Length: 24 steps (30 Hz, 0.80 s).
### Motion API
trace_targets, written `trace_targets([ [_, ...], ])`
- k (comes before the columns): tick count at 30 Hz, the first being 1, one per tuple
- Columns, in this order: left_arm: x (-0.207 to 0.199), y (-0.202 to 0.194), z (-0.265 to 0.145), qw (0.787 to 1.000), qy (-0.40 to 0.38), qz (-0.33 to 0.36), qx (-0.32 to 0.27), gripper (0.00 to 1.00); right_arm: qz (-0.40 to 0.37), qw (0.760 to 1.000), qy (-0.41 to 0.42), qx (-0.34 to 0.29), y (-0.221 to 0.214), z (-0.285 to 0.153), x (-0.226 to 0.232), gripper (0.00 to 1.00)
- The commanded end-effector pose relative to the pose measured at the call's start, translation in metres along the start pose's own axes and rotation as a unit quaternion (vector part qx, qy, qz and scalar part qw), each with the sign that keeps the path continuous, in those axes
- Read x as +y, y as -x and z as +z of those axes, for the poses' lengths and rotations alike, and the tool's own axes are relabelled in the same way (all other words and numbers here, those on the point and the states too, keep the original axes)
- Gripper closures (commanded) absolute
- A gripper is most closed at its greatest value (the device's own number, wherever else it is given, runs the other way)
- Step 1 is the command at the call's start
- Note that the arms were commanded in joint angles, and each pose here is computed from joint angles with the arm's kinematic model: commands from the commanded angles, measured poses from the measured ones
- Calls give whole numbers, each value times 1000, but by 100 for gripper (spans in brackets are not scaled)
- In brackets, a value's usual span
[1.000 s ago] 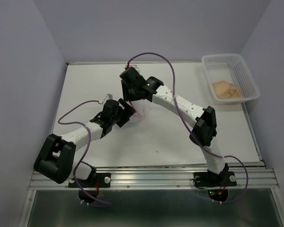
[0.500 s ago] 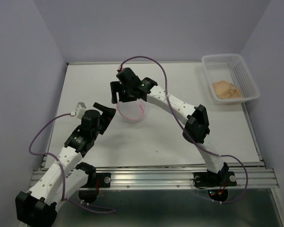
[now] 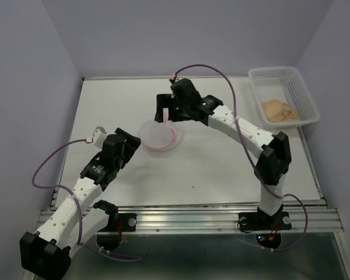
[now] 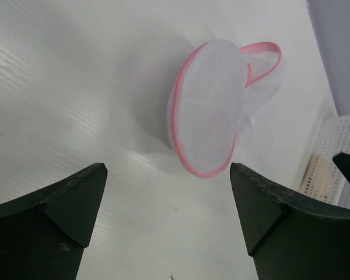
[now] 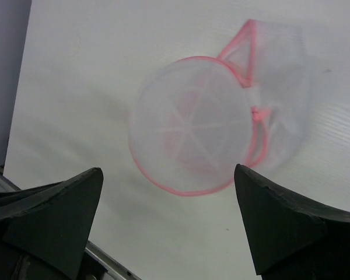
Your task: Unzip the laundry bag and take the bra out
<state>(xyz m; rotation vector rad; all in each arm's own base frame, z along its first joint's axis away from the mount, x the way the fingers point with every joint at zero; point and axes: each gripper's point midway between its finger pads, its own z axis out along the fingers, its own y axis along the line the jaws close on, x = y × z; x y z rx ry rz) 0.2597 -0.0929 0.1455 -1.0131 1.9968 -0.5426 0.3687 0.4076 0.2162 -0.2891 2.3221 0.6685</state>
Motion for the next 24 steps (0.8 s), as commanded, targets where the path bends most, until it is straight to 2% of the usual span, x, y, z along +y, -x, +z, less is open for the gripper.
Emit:
trace_targets([
  [1, -22, 29, -8, 999, -15, 16, -47, 1, 73, 986, -22, -151, 72, -80, -60, 0],
  [2, -24, 32, -9, 998, -15, 17, -51, 1, 91, 986, -55, -126, 41, -73, -97, 0],
  [3, -27, 36, -10, 998, -19, 26, -57, 1, 111, 982, -67, -136, 37, -84, -119, 0],
  [4, -28, 39, -11, 998, -18, 27, -61, 1, 136, 975, -75, -158, 39, -95, -138, 0],
  [5, -29, 40, -11, 997, -20, 30, -63, 1, 162, 960, -97, -205, 51, -133, -171, 0],
  [6, -33, 43, -13, 997, -25, 38, -65, 1, 177, 956, -131, -195, 22, -133, -199, 0],
  [8, -34, 44, -11, 997, -20, 43, -65, 1, 192, 935, -195, -228, 12, -160, -241, 0],
  [11, -34, 47, -9, 996, -10, 53, -66, 1, 188, 919, -232, -257, -14, -193, -258, 0],
  [16, -43, 52, -9, 996, -17, 57, -69, 1, 195, 907, -233, -293, -35, -223, -259, 0],
  [24, -45, 58, -13, 995, -17, 54, -78, 1, 185, 901, -266, -289, -47, -228, -272, 0],
])
